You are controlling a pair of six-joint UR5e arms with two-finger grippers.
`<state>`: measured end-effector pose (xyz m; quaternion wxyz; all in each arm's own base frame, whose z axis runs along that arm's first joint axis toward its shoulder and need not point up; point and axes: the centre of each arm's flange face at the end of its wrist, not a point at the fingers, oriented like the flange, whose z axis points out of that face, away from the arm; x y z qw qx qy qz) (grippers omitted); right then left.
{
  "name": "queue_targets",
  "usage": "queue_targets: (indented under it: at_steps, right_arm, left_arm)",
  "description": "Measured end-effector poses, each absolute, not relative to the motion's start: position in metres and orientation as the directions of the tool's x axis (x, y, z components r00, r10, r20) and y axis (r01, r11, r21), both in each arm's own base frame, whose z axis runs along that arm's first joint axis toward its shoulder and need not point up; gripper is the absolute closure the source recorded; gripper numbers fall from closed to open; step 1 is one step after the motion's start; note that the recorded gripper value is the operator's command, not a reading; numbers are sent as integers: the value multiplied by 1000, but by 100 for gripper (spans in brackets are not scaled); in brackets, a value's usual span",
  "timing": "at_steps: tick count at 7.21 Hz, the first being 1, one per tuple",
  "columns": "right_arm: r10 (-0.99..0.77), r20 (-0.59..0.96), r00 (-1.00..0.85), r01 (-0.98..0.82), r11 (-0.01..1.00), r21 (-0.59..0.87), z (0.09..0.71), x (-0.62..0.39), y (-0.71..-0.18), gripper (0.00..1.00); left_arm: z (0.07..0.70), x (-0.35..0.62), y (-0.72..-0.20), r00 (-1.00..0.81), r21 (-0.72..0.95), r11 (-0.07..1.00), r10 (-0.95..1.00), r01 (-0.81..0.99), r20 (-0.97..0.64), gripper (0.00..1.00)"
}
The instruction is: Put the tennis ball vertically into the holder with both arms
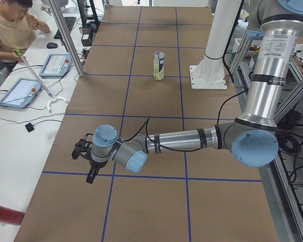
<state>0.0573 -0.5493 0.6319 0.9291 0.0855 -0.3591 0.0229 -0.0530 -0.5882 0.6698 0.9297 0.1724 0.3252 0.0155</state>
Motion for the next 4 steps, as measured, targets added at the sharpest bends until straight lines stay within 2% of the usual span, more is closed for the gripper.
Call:
queue_targets:
  at_steps: [2, 4]
  right_arm:
    - [-11, 672, 741, -104, 986, 131, 638, 57, -543, 1]
    - [-13, 677, 736, -104, 986, 132, 636, 57, -541, 0]
  left_arm:
    - [657, -68, -580, 785, 164, 983, 41, 78, -618, 0]
    - [635, -67, -549, 764, 91, 993, 1, 75, -645, 0]
